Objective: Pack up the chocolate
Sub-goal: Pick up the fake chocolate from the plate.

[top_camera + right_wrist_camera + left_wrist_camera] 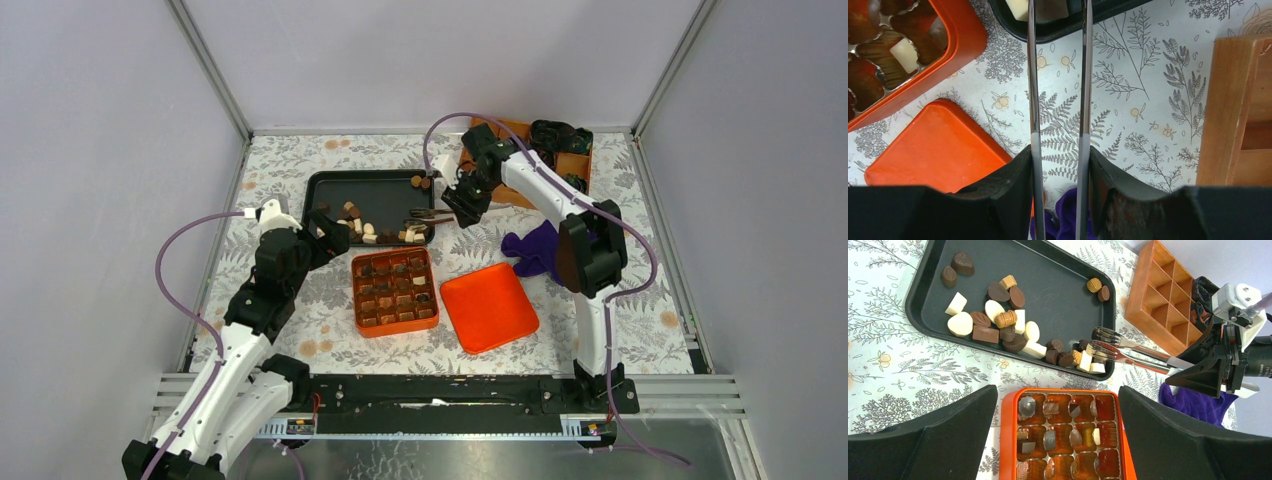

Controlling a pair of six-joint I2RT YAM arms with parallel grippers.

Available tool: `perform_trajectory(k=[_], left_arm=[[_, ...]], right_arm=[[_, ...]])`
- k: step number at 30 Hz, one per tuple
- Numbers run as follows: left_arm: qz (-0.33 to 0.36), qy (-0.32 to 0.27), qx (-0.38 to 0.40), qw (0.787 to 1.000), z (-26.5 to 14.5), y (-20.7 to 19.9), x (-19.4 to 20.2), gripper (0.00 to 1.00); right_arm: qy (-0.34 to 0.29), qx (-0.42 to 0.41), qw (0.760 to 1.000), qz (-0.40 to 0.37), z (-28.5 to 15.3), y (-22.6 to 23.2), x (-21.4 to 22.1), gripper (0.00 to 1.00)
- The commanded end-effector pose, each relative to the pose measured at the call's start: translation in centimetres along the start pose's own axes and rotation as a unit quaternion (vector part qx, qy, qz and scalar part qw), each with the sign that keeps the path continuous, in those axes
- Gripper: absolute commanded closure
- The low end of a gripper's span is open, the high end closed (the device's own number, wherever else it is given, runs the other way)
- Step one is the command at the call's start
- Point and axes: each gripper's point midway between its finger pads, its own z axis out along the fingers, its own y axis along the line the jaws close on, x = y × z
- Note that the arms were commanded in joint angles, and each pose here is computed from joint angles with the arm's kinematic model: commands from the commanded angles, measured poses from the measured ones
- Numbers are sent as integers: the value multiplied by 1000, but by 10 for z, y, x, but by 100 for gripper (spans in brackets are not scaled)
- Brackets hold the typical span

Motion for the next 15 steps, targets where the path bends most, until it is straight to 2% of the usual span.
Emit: perform_trajectory(k=[1, 6, 15], left_arm=[[-8, -18, 14, 1000, 2, -6, -8, 1], [-8, -17, 14, 1000, 3, -6, -9, 1], [-6, -13, 17, 1000, 7, -8, -9, 1]], right_arm=[[-9, 27, 999, -14, -10, -15, -13, 55], [-10, 39, 999, -12, -10, -21, -17, 61], [-8, 32, 999, -12, -3, -24, -19, 62]])
